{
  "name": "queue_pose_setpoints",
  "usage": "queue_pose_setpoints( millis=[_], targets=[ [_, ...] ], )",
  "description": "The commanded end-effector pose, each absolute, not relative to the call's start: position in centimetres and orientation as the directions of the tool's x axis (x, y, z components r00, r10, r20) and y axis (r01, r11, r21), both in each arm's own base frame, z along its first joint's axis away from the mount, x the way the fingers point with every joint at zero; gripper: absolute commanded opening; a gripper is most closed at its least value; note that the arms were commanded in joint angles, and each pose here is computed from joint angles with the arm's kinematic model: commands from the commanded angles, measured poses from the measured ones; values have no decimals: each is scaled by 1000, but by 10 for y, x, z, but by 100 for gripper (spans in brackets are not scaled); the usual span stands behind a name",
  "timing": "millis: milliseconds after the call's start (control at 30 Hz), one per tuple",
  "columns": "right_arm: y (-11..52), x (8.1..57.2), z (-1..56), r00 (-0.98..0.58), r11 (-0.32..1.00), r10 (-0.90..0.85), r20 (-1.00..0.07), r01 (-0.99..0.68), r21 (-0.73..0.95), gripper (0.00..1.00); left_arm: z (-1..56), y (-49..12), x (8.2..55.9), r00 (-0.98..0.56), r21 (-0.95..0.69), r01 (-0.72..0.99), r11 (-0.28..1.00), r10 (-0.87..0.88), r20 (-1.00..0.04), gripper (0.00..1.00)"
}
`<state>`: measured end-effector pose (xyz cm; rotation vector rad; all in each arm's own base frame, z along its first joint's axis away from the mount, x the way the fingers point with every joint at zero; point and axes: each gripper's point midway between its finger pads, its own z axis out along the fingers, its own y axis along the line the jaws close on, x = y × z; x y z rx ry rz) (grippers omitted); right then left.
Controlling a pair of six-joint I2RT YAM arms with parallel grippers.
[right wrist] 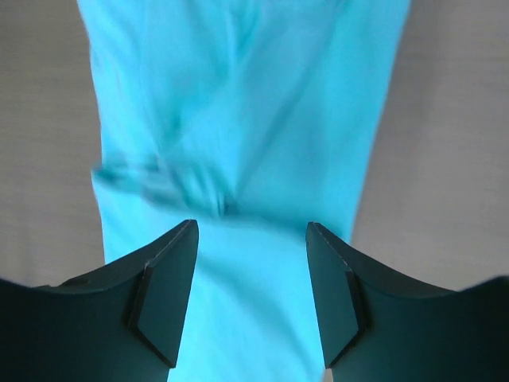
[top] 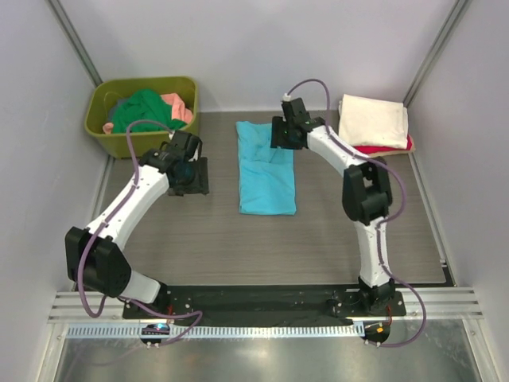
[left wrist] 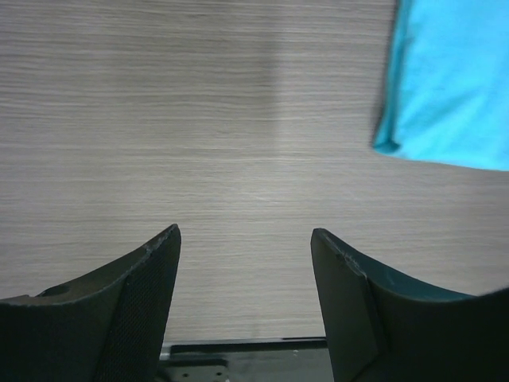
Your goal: Fold and stack the t-shirts
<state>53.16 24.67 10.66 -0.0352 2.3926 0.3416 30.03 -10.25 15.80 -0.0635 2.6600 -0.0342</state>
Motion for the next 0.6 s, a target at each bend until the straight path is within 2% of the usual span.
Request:
queue_pose_setpoints(
  millis=[0,33,200,333,567],
  targets=[
    [244,482,181,-656,939,113,-746,-176,296,63,177,-140,302,-853,-276,-16,961,-158,-498,68],
    [233,455,143,-711,945,94,-697,-157,287,63,192,-155,309,-815,-375,2,927,-216,-537,66],
    [226,392,129,-750,890,170,-639,-161,427,59,173,-184,312,-781,-559,35,828,-327,-532,66],
    [223,349,96,-805,857,185,-564,-149,493,55,138,-196,327,-810,-564,11,826,-323,-489,67],
    [220,323,57,-847,849,184,-499,-119,515,53,100,-209,338,-837,-587,-11,809,-328,-437,64]
  ],
)
